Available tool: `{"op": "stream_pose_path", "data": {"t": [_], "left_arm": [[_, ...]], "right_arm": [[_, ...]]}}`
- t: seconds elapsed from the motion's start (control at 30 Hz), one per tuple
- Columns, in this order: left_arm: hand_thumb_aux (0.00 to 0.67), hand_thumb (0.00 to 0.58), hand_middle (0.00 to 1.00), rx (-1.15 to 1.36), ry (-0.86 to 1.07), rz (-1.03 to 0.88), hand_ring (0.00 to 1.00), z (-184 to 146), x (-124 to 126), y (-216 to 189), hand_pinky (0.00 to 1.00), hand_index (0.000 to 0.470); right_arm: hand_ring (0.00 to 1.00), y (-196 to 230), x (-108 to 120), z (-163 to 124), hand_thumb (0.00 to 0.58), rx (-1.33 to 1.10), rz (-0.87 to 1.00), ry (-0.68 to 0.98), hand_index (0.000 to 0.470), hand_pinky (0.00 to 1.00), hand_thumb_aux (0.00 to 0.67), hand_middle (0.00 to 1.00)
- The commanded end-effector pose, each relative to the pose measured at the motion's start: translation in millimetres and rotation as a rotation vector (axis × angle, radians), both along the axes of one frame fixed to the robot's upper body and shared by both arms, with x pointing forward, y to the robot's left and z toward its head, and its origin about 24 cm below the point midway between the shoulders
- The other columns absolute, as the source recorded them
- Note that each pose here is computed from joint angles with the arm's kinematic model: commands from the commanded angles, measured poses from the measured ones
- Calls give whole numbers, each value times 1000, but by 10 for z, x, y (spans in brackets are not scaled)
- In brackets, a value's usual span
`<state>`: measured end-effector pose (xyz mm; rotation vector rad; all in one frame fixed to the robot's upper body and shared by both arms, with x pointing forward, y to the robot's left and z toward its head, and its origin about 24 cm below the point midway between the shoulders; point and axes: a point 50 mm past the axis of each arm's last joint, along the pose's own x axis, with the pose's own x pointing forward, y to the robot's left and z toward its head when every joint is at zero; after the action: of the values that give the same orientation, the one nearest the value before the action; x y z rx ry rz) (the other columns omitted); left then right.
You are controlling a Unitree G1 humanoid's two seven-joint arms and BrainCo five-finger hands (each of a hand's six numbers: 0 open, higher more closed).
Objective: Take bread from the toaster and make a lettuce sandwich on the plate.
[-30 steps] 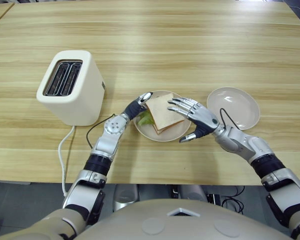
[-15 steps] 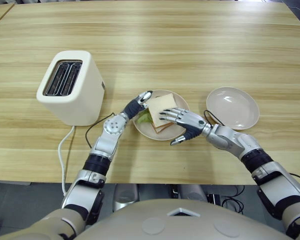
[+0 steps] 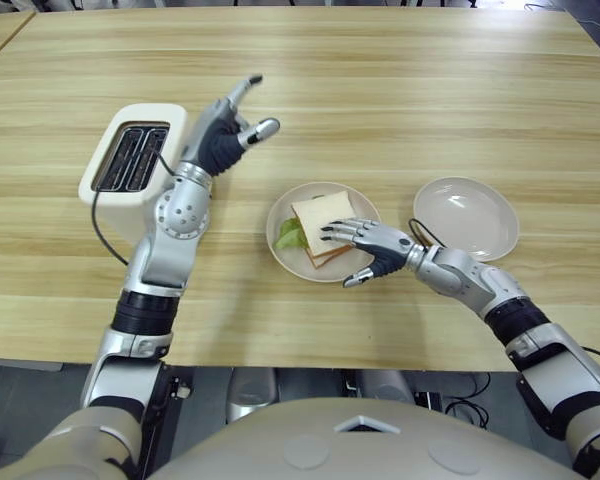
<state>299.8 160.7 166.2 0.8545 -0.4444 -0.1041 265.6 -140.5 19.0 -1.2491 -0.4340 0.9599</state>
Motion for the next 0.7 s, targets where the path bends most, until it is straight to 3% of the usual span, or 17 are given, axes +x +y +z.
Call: {"op": "stream_pose_path", "data": {"t": [0.03,0.2,0.23,0.27,0.3,0.33,0.37,0.4,0.43,0.47,0.5,0.7], "left_arm": [[0,0,0,-52,-46,-8,0,45,-41,-31,0,0],[0,0,0,-244,-17,-64,0,-125,-168,-52,0,0],[0,0,0,-292,-25,-74,0,-139,-213,-41,0,0],[0,0,0,-336,-36,-86,0,-144,-263,-29,0,0],[0,0,0,-365,-49,-97,0,-141,-310,-18,0,0],[0,0,0,-388,-61,-108,0,-137,-358,-3,0,0],[155,237,0,-410,-67,-128,0,-126,-411,6,0,106],[670,580,0,-428,-68,-161,0,-117,-477,14,0,460],[670,580,0,-433,-75,-191,0,-102,-547,26,0,460],[670,580,286,-427,-81,-215,286,-94,-617,45,286,460],[670,580,1000,-418,-79,-236,1000,-92,-678,57,1000,460],[670,580,1000,-259,84,-406,1000,-260,-1065,-17,1000,460]], "right_arm": [[0,-96,-19,-19,0,30,-59,-13,0,0,0,0],[0,-36,81,576,0,580,-126,-138,0,0,0,0],[0,-36,70,651,49,700,-133,-113,20,0,29,0],[788,-48,57,709,573,803,-141,-90,409,788,596,788],[1000,-60,39,740,580,877,-144,-55,460,1000,670,1000],[1000,-72,24,769,580,940,-147,-22,460,1000,670,1000],[1000,-95,4,799,580,997,-149,5,460,1000,670,1000],[1000,-133,-11,838,580,1057,-159,19,460,1000,670,1000],[1000,-173,-27,874,580,1112,-167,36,460,1000,670,1000],[1000,-206,-50,901,580,1148,-166,58,460,1000,670,1000],[1000,-230,-77,918,580,1164,-161,78,460,1000,670,1000],[1000,-214,-402,683,580,977,-103,301,460,1000,670,1000]]}}
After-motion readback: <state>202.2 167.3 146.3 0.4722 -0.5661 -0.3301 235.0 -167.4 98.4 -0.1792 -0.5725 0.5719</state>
